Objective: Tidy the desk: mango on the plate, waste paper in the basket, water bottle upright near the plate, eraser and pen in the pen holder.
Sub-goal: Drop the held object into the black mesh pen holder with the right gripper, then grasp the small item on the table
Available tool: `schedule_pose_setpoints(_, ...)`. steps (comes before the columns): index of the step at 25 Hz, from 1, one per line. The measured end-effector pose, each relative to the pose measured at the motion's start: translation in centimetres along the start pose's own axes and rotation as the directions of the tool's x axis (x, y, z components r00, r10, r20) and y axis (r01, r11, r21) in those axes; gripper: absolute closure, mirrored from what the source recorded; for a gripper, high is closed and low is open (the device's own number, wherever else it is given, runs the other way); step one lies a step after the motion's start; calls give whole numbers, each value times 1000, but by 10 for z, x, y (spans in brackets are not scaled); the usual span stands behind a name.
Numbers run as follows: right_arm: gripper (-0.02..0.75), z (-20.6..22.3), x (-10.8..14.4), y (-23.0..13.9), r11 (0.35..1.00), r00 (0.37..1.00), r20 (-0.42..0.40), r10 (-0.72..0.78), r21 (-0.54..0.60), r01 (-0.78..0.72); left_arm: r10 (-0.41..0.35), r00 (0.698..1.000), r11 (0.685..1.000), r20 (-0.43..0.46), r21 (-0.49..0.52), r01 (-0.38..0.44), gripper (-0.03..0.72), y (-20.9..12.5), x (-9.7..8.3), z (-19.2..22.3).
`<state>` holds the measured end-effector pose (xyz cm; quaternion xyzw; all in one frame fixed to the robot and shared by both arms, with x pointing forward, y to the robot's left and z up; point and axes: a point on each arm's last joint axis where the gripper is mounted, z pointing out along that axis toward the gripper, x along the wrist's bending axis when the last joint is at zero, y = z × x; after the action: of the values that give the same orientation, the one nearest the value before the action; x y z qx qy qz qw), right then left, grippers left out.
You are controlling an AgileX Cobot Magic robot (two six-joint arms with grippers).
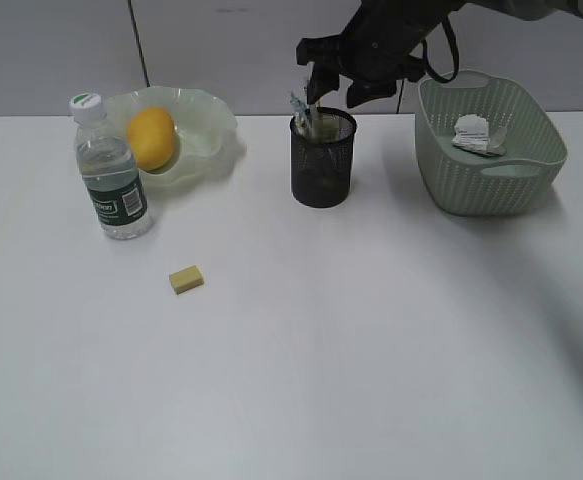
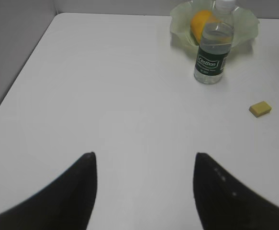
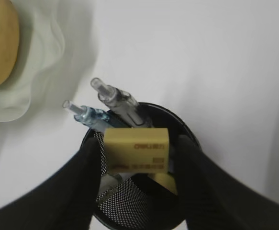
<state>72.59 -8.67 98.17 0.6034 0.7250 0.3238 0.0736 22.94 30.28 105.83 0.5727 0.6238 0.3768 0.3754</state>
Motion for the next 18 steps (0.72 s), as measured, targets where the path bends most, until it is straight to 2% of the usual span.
schedule_pose_setpoints(3, 200, 0, 1, 0, 1000, 1000, -8, 6, 1, -6, 0, 1000, 1000, 0, 0, 0, 207, 0, 0, 0)
schedule_pose_setpoints(6, 153, 0, 1, 0, 1000, 1000, -13, 12, 3, -12, 0, 1000, 1000, 0, 0, 0, 207, 0, 0, 0)
schedule_pose_setpoints(12, 158, -13, 7, 4, 997, 999, -23, -32, 71, 33, 0, 1000, 1000, 0, 0, 0, 207, 0, 0, 0)
schedule_pose_setpoints(18, 190, -52, 21, 22, 988, 993, -53, -105, 110, 111, 0, 1000, 1000, 0, 0, 0, 207, 0, 0, 0)
